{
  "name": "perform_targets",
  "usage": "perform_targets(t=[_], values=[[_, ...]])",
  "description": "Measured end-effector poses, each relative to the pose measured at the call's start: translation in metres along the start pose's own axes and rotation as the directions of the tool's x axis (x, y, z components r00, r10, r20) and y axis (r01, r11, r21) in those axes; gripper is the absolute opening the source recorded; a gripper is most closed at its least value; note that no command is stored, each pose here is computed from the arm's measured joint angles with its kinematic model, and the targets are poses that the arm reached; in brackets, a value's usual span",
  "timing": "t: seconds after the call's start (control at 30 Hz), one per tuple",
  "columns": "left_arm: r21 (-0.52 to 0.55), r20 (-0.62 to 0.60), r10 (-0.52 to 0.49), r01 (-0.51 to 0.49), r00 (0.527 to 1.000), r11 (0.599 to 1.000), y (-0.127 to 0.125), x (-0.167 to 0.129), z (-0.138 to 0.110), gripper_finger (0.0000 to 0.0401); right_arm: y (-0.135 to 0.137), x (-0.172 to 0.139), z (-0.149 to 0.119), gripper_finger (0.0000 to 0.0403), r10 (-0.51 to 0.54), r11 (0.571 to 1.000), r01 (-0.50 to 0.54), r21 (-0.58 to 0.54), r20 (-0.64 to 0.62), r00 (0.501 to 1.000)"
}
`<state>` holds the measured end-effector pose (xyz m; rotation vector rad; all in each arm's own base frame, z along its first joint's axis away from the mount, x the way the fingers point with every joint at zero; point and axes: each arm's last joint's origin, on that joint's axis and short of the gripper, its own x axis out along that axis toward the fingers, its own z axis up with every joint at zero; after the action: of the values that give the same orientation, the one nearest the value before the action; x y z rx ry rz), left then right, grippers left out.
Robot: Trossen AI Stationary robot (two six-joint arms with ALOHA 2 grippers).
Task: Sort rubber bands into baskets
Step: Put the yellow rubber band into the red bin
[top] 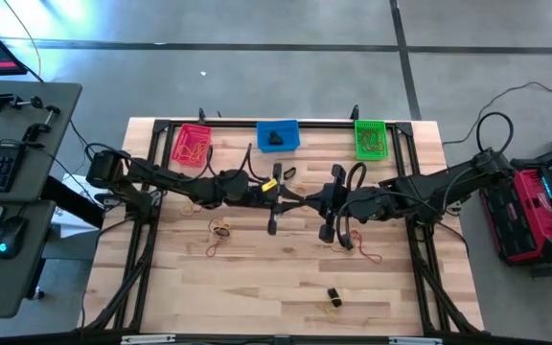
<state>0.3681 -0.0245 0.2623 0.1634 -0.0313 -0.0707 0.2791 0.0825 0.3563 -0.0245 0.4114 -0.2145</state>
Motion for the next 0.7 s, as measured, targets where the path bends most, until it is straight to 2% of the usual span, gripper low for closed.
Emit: perform_targets(t=[0.07, 0.27, 0.53, 0.7], values=[[0.004, -0.001, -0.002, 0.002, 1.000, 1.000, 0.000, 0.000, 0.000, 0.0005, 0.000, 0.000, 0.000, 0.0000, 0.001, 1.000, -0.001, 0.000, -0.001, 1.000], [0.011, -0.044, -0.007, 0.008, 0.999, 1.000, 0.000, -0.002, -0.001, 0.0002, 0.000, 0.000, 0.000, 0.0000, 0.002, 1.000, -0.002, 0.003, -0.003, 1.000], [0.063, -0.140, 0.049, -0.040, 0.989, 0.997, 0.004, -0.017, 0.011, 0.0001, 0.001, -0.002, -0.002, 0.0000, -0.097, 0.994, 0.097, -0.043, 0.002, 0.995], [0.080, -0.195, 0.070, -0.056, 0.978, 0.995, 0.006, -0.027, 0.018, 0.0001, 0.004, -0.004, -0.002, 0.0000, -0.102, 0.994, 0.102, -0.045, 0.013, 0.995]])
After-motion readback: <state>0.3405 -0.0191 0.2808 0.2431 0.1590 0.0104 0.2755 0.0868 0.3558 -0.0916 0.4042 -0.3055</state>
